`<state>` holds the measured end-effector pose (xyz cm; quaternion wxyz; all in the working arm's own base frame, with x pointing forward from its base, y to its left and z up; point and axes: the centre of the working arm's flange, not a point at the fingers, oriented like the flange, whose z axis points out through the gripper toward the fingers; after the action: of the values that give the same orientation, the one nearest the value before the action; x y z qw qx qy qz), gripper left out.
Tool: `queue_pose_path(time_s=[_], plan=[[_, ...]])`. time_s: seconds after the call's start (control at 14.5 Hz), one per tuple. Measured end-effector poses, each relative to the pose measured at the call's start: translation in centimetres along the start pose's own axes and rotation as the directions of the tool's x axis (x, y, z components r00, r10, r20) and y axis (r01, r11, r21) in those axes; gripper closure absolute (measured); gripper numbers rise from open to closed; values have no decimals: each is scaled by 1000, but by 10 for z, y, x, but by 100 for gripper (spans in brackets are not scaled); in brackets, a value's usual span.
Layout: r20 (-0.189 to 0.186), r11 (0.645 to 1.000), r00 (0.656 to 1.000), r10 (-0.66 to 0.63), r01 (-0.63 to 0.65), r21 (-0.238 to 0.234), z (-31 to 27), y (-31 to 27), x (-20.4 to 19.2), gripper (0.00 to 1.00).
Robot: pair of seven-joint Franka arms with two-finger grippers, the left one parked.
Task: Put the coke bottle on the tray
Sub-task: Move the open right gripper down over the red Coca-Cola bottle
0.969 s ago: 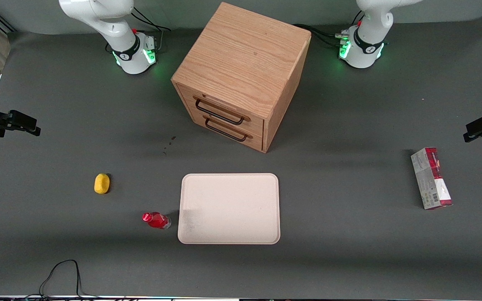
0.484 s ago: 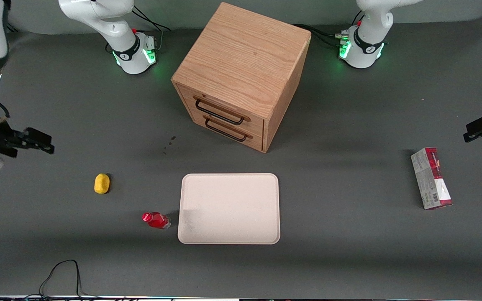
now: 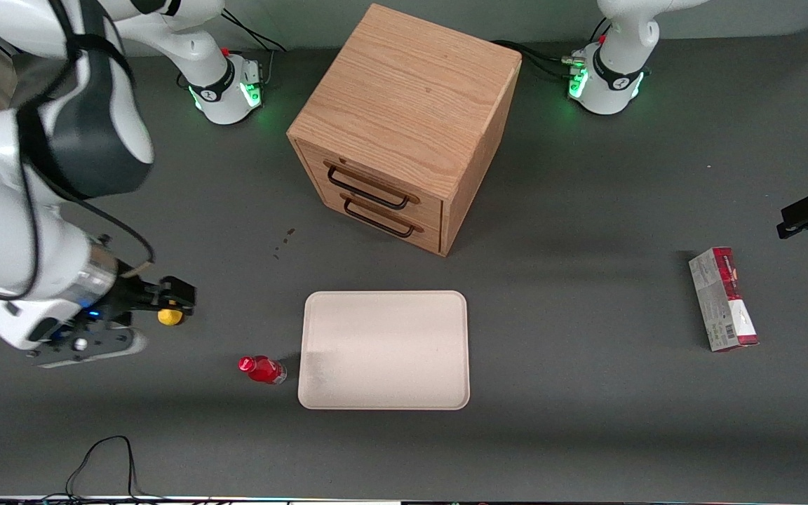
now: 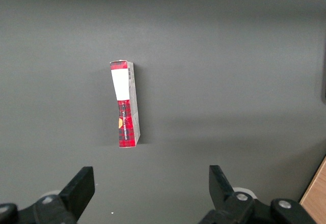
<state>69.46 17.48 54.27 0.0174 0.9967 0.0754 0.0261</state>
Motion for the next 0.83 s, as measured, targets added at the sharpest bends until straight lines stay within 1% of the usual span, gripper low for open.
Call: queue_pose_path(time_s=[0.14,0.28,0.42,0.62,0.69,0.83], plan=[[-16,1000,1000,-4,4,1,10,-17,7,0],[-22,1000,1000,-4,4,1,18,-18,12,0],[-1,1000,1000,0,0,-3,35,-15,16,0],[48,1000,999,1,-1,-11,74,-16,23,0],[54,1000,999,0,0,-11,88,-17,26,0],[52,1000,999,-1,1,-5,113,-20,33,0]])
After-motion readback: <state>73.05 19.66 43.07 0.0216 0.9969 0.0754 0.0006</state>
